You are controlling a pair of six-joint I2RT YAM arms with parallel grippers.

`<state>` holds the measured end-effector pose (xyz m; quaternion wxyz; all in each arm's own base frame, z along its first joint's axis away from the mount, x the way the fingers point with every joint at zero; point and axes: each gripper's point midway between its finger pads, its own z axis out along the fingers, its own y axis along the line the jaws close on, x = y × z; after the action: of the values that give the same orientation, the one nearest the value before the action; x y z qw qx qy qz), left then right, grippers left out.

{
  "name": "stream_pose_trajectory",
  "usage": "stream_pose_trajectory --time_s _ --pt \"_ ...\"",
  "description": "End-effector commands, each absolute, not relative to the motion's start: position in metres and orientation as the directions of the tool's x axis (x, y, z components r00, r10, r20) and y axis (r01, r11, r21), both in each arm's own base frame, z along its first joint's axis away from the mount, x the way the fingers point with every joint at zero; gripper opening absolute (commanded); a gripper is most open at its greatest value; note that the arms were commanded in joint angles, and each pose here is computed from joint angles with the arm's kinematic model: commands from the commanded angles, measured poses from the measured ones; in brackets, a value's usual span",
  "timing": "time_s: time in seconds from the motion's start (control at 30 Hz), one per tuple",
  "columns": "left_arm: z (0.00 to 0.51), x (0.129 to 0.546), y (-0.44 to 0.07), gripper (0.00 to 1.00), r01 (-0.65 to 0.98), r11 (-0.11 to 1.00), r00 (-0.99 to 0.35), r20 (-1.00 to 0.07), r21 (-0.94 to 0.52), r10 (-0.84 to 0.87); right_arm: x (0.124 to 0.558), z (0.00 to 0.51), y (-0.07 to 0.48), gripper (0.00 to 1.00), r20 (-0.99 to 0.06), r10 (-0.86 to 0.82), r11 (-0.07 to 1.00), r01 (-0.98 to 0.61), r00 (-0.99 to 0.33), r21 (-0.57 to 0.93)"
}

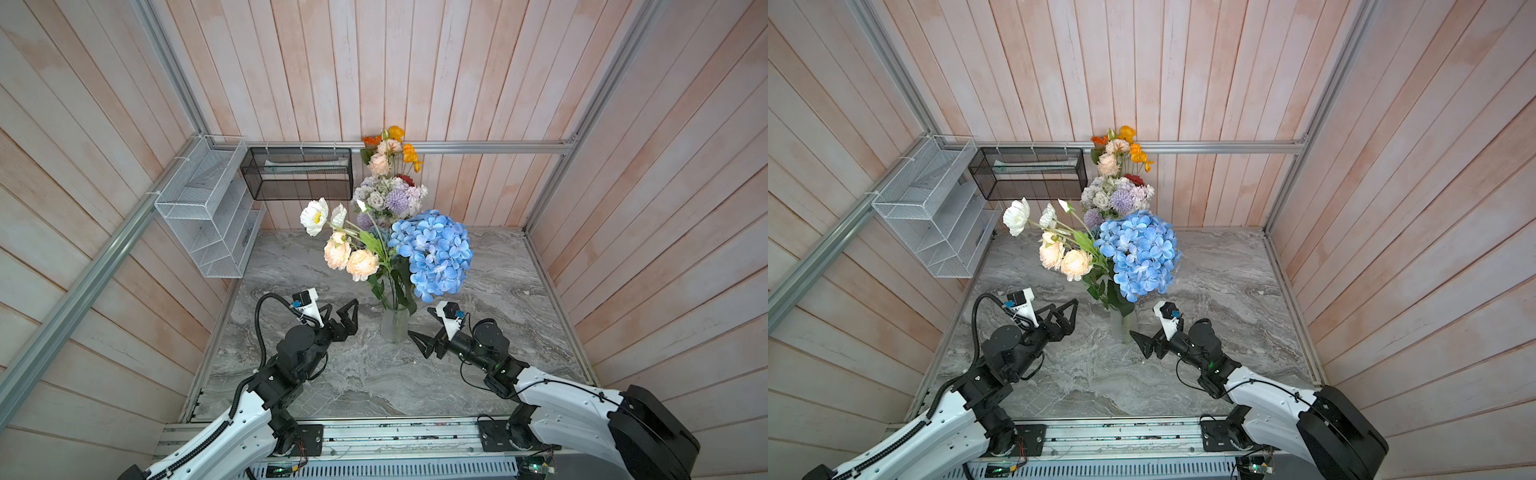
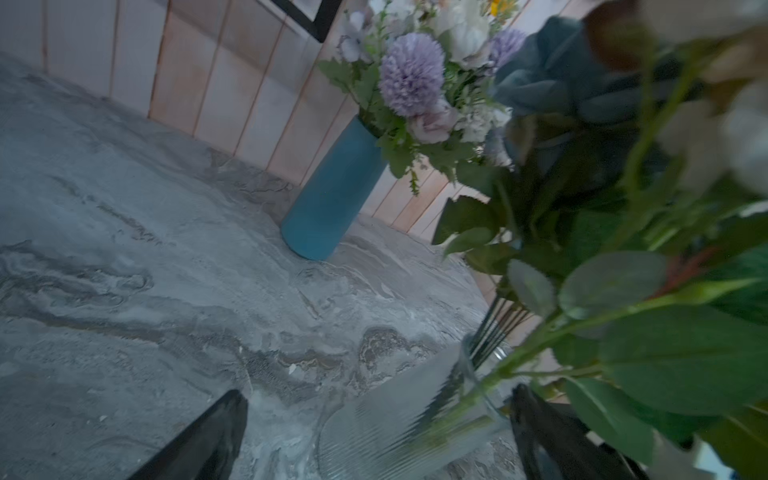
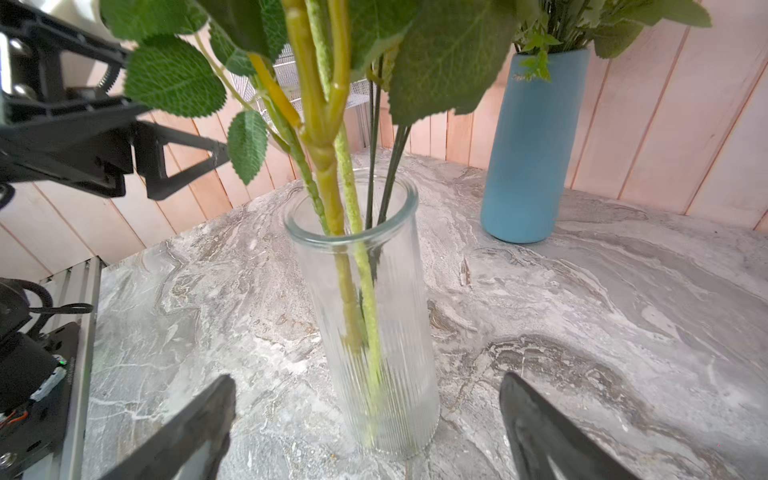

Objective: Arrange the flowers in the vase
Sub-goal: 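Open the right gripper and grasp the glass vase body below the flowers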

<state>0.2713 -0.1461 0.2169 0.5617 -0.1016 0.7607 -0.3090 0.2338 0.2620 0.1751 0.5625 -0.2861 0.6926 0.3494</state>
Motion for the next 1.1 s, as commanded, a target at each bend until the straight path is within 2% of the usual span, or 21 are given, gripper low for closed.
stream_pose_trajectory --time_s 0.0,0.2,0.43,0.63,0.83,1.07 --pt "0.205 0.283 -0.129 1.00 0.103 0.752 -0.293 -0.743 -0.651 -0.602 0.240 0.199 0.266 0.98 -0.986 0.101 0.585 -0.794 -0.131 0.166" --pt "0.195 0.302 -0.144 1.00 0.140 0.756 -0.294 -0.756 -0.640 -0.585 0.251 0.207 0.279 0.98 -0.983 0.173 0.564 -0.811 -0.066 0.154" --pt "0.186 0.317 -0.169 1.00 0.204 0.739 -0.334 -0.755 -0.642 -0.564 0.262 0.207 0.295 0.98 -0.985 0.173 0.547 -0.830 -0.015 0.109" --pt "0.180 0.323 -0.196 1.00 0.267 0.700 -0.398 -0.737 -0.663 -0.546 0.266 0.206 0.313 0.98 -0.986 0.165 0.492 -0.865 -0.011 0.092" --pt "0.182 0.323 -0.224 1.00 0.327 0.704 -0.429 -0.763 -0.630 -0.484 0.271 0.204 0.325 0.96 -0.984 0.177 0.459 -0.884 -0.011 0.092" --pt "0.177 0.322 -0.236 1.00 0.345 0.686 -0.456 -0.754 -0.640 -0.473 0.278 0.200 0.337 0.94 -0.983 0.186 0.439 -0.894 -0.007 0.090"
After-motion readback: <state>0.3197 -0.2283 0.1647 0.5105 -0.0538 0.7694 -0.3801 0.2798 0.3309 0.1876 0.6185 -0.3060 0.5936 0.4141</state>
